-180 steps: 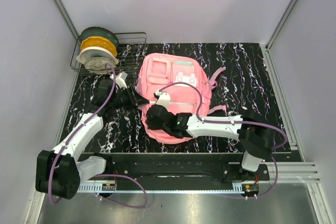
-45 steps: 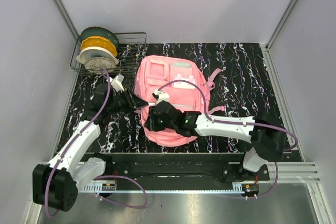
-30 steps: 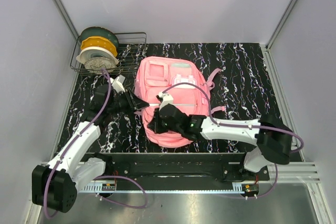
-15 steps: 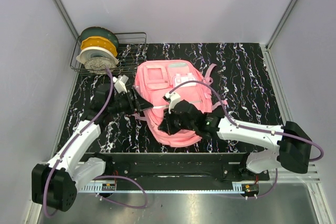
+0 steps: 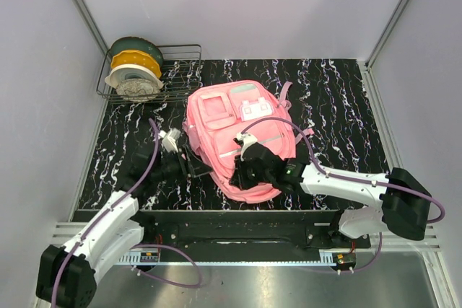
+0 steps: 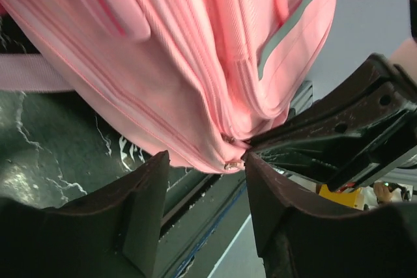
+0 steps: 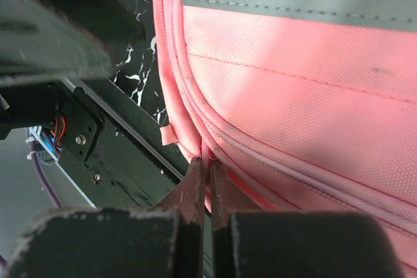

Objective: Pack the student bag
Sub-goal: Zip the student bag at the center of the board.

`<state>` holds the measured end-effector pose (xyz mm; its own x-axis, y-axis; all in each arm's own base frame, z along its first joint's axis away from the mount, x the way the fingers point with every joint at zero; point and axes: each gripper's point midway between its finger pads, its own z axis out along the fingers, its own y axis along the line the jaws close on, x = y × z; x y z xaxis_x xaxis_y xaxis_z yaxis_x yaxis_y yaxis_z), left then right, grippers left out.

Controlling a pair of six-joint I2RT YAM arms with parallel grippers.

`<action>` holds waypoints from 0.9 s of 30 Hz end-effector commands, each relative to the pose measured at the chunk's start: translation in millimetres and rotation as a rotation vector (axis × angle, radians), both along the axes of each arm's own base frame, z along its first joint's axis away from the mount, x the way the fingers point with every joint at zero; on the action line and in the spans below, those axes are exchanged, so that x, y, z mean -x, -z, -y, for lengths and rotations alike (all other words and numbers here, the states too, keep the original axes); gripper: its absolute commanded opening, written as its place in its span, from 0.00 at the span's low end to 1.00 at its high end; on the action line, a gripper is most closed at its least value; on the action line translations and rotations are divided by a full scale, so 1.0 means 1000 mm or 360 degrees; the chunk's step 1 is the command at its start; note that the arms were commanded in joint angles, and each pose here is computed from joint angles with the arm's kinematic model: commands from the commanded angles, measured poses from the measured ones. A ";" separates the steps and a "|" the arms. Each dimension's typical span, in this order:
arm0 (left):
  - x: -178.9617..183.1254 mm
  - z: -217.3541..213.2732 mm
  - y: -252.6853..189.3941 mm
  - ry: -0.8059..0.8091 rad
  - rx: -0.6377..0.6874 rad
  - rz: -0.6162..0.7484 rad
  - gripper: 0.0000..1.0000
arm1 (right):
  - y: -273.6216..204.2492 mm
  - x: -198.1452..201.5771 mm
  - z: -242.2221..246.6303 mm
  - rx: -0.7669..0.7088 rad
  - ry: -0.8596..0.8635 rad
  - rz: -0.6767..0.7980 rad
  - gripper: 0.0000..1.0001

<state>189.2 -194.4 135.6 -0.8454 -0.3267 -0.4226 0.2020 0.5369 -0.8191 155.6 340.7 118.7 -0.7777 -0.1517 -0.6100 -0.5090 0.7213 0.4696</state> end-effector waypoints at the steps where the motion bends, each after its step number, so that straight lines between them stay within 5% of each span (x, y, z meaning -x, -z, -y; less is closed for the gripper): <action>1: -0.001 0.012 -0.008 -0.0097 0.0124 0.0057 0.52 | -0.011 -0.018 0.003 -0.0105 0.0195 0.0012 0.00; 10: -0.012 0.038 -0.009 -0.0145 0.0228 0.0078 0.54 | -0.017 -0.013 -0.003 -0.0172 0.0173 -0.0031 0.00; 12: -0.014 0.046 -0.013 -0.0104 0.0212 0.0085 0.49 | -0.019 -0.013 -0.003 -0.0178 0.0172 -0.0027 0.00; 13: -0.013 0.050 -0.008 -0.0084 0.0196 0.0056 0.34 | -0.019 -0.013 -0.002 -0.0180 0.0175 -0.0026 0.00; 16: -0.012 0.056 -0.008 -0.0072 0.0196 0.0046 0.19 | -0.019 -0.014 -0.001 -0.0180 0.0191 -0.0023 0.00; 27: -0.004 0.031 -0.015 -0.0239 0.0200 0.0125 0.27 | -0.020 -0.020 0.004 -0.0181 0.0265 -0.0011 0.00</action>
<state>184.3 -230.3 130.0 -0.8069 -0.4411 -0.3928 0.1544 0.4844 -0.8611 158.4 337.4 121.7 -0.8211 -0.0373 -0.5696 -0.4091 0.7344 0.5416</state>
